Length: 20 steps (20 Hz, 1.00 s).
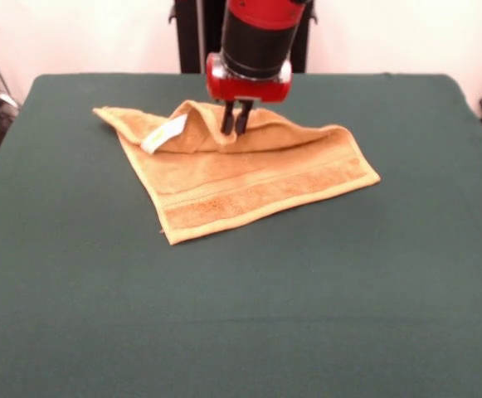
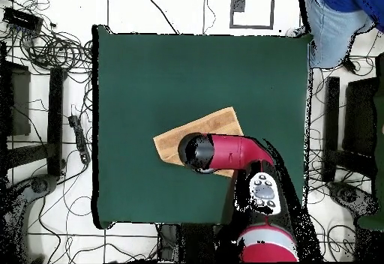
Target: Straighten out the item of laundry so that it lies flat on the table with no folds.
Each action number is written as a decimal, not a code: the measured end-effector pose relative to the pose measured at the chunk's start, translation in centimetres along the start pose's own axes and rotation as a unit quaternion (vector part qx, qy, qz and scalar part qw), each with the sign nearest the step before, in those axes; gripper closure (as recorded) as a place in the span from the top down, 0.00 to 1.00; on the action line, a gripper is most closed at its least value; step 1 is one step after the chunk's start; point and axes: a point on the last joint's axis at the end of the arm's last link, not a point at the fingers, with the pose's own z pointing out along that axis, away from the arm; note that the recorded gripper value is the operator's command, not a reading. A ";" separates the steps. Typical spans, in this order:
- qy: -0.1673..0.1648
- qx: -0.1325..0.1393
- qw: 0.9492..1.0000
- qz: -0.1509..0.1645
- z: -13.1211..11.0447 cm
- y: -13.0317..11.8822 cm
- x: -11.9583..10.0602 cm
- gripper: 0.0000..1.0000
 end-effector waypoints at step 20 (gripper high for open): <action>0.070 -0.036 0.997 0.026 -0.8 1.8 5.8 0.00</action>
